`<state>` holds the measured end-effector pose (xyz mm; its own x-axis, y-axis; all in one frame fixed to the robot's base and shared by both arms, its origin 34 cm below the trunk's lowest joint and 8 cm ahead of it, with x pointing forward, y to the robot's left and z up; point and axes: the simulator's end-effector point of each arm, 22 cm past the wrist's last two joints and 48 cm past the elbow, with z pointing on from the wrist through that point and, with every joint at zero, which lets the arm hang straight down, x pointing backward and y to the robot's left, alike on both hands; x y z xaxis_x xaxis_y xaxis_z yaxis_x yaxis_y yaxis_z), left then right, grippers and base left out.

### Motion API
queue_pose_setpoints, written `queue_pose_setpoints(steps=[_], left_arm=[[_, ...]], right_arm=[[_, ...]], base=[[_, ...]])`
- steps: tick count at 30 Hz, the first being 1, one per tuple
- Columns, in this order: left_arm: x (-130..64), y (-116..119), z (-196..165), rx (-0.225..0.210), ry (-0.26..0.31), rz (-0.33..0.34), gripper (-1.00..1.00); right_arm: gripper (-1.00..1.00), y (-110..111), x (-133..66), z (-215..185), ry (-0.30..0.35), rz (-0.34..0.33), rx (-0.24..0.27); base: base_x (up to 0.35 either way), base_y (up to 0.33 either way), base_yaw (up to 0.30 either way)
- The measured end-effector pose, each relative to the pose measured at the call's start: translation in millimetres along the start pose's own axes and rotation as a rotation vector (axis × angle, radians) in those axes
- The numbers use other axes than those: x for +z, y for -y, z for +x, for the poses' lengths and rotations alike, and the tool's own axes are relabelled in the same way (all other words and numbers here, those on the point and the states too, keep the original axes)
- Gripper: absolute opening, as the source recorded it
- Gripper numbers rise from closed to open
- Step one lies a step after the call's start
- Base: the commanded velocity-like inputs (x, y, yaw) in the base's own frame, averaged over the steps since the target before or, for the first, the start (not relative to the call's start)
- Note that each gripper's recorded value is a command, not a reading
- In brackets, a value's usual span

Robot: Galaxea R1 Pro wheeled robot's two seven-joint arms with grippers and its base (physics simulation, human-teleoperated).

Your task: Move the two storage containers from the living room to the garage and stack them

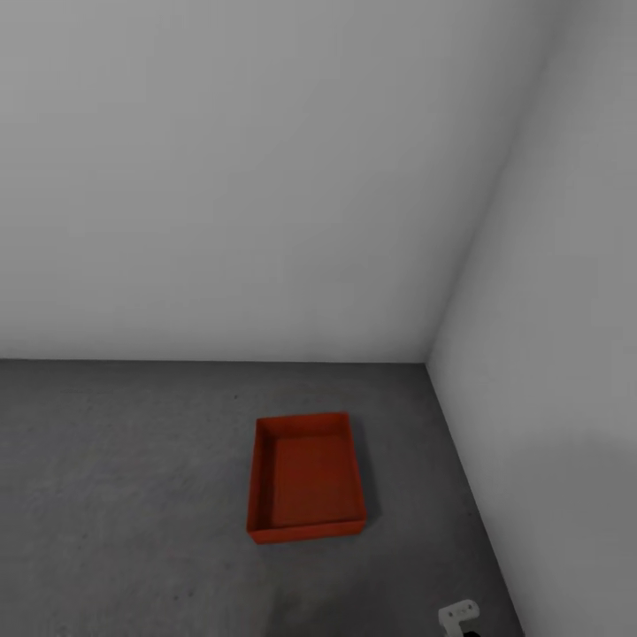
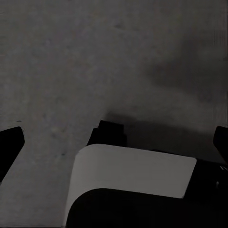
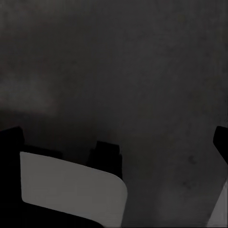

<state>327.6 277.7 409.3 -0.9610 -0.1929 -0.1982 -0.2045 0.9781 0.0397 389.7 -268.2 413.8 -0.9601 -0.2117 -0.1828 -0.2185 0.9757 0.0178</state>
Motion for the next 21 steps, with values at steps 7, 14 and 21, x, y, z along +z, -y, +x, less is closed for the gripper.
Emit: queue_pose_setpoints(steps=[7, 14, 21], left_arm=[[-11.6, 0.0, -2.7, 0.0, 0.0, 0.0, 1.0], [-23.0, 1.6, -4.8, -0.001, -0.001, 0.003, 1.0], [-34.4, 3.0, -6.4, -0.002, -0.003, 0.005, 1.0]], right_arm=[[1.0, -0.9, -11.5, -2.6, -0.001, -0.001, -0.003], [1.0, -1.9, -22.9, -5.3, 0.0, -0.003, -0.002], [1.0, -2.9, -34.2, -7.3, 0.0, -0.004, -0.003]], base=[[-0.337, 0.0, 0.0], [-0.316, 0.0, 0.0], [-0.07, 0.0, 0.0]])
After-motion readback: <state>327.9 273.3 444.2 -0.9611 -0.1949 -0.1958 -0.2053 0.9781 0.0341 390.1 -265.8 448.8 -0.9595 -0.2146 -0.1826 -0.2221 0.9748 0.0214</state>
